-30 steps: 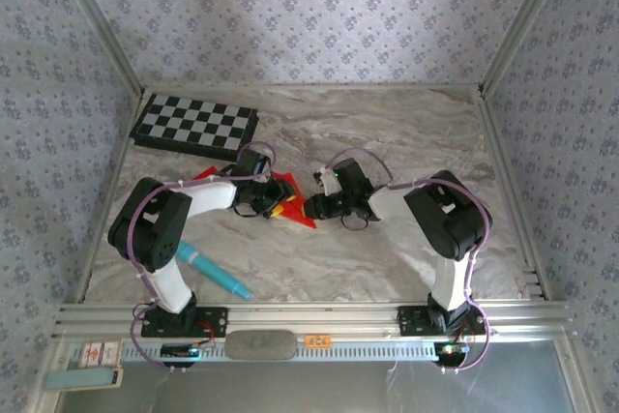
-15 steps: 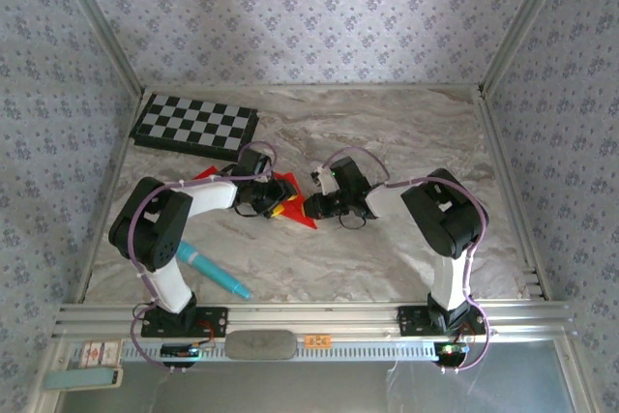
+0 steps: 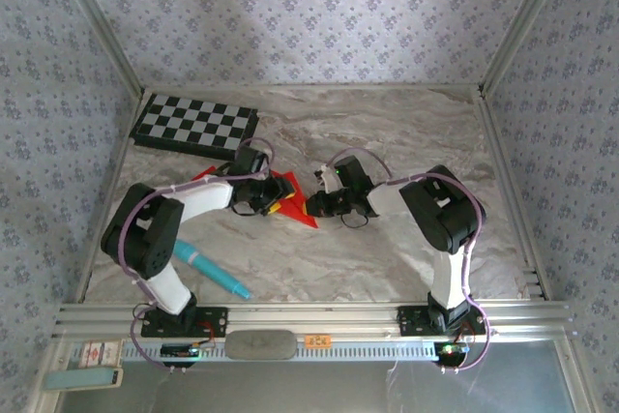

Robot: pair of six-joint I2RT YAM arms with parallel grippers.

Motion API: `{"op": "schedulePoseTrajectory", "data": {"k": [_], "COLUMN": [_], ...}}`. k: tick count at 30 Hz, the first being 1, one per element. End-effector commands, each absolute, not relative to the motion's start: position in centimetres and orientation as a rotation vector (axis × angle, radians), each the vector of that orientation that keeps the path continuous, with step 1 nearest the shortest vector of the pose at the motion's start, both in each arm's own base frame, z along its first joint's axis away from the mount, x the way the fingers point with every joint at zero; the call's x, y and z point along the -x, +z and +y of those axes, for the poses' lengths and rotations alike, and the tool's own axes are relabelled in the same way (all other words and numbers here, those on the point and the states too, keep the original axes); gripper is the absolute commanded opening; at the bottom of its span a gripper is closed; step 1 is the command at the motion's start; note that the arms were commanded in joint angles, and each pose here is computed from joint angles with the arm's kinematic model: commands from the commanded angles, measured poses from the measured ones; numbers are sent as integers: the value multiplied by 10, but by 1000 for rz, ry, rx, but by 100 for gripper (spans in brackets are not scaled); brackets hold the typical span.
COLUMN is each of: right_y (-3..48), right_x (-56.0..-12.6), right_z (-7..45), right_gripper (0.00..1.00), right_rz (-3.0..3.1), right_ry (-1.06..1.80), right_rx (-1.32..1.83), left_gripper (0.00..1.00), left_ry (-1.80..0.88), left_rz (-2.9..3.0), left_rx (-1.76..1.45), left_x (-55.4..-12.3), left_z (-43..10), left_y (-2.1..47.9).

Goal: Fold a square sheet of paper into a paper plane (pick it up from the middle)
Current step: Fourth fold the wing at the center of the table.

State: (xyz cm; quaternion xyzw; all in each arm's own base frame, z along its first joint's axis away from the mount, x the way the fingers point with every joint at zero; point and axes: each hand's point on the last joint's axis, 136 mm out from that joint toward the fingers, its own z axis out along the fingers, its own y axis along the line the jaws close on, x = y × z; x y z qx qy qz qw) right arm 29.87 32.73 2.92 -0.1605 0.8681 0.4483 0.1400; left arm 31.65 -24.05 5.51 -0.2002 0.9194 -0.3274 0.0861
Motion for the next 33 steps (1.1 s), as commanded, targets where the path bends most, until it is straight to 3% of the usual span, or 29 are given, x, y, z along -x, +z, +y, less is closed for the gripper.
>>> {"op": "schedulePoseTrajectory", "data": {"k": [1, 17, 33], "right_y": [25, 17, 11], "right_x": [-294, -294, -293], "right_z": [327, 325, 320], "right_gripper": [5, 6, 11], "right_rz": [2539, 2630, 2694], "right_ry": [1376, 1398, 1377], "right_rx": [418, 345, 305], "left_gripper": [55, 19, 10], "left_ry": [-1007, -1266, -1239], "left_rz": [2641, 2590, 2653], "left_rx": [542, 462, 518], "left_x": [-325, -331, -332], "left_z": [-236, -266, -267], "left_y": [80, 68, 42]}}
